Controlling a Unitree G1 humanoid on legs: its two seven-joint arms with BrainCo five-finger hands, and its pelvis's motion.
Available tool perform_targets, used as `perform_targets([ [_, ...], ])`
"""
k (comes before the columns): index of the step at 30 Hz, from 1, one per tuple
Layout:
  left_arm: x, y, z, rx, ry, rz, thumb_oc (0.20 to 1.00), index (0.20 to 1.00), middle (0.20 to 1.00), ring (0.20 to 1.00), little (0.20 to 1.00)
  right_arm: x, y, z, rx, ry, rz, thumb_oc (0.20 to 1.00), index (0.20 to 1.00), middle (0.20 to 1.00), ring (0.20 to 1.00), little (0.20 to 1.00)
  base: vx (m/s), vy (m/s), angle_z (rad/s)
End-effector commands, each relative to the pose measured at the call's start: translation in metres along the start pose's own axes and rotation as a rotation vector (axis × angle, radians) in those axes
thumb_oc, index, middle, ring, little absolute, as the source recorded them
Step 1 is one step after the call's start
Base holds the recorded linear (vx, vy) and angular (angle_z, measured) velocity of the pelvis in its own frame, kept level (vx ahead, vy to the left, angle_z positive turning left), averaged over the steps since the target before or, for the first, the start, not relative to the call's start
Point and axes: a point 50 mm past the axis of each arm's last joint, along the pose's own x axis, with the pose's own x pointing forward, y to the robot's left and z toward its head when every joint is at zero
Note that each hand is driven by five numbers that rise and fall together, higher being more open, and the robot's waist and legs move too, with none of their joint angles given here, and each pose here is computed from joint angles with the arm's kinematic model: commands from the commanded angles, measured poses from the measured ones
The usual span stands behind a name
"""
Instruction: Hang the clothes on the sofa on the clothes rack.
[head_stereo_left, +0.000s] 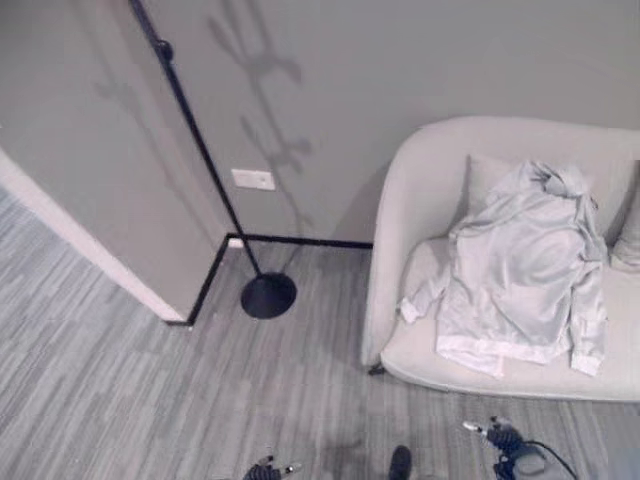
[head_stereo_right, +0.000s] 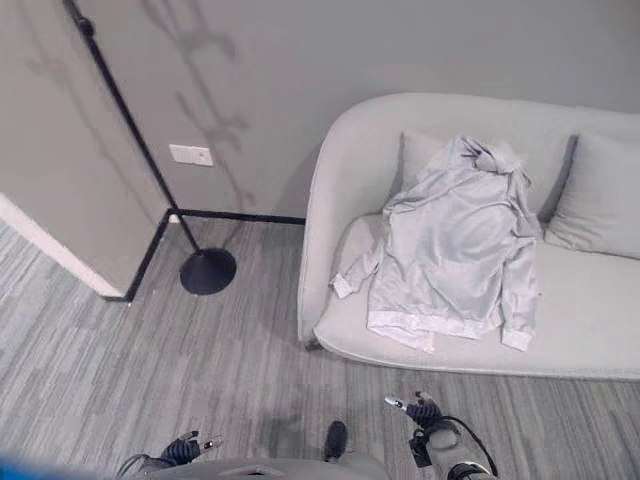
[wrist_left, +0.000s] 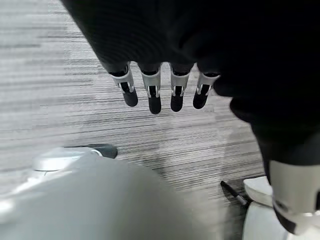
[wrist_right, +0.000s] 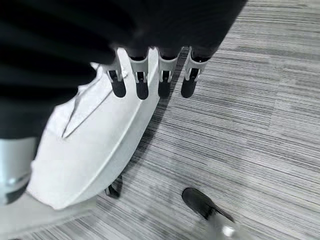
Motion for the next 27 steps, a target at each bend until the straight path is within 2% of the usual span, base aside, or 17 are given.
perform_targets([
  [1, 0.003, 0.01, 0.02, 0.02, -0.071, 0.029, 1.0, 1.0, 1.0, 1.0, 1.0, -0.001, 0.001, -0.007, 0.003, 0.02, -0.004, 1.0, 1.0, 1.0, 1.0, 1.0, 0.14, -0.178, 0.15],
  [11, 0.002, 0.0, 0.011, 0.039, -0.034, -0.001, 1.0, 1.0, 1.0, 1.0, 1.0, 0.001, -0.004, 0.001, -0.009, -0.006, -0.019, 1.0, 1.0, 1.0, 1.0, 1.0, 0.1, -0.029, -0.02],
  [17, 0.0, 0.003, -0.004, 0.047, 0.016, 0.004, 1.0, 1.0, 1.0, 1.0, 1.0, -0.002, 0.009, -0.008, -0.023, 0.018, 0.016, 1.0, 1.0, 1.0, 1.0, 1.0, 0.12, 0.058, -0.11],
  [27, -0.001, 0.003, -0.005, 0.054, 0.017, 0.001, 1.0, 1.0, 1.0, 1.0, 1.0, -0.004, 0.018, -0.014, -0.049, 0.039, 0.046, 1.0, 1.0, 1.0, 1.0, 1.0, 0.03, 0.051, 0.03],
])
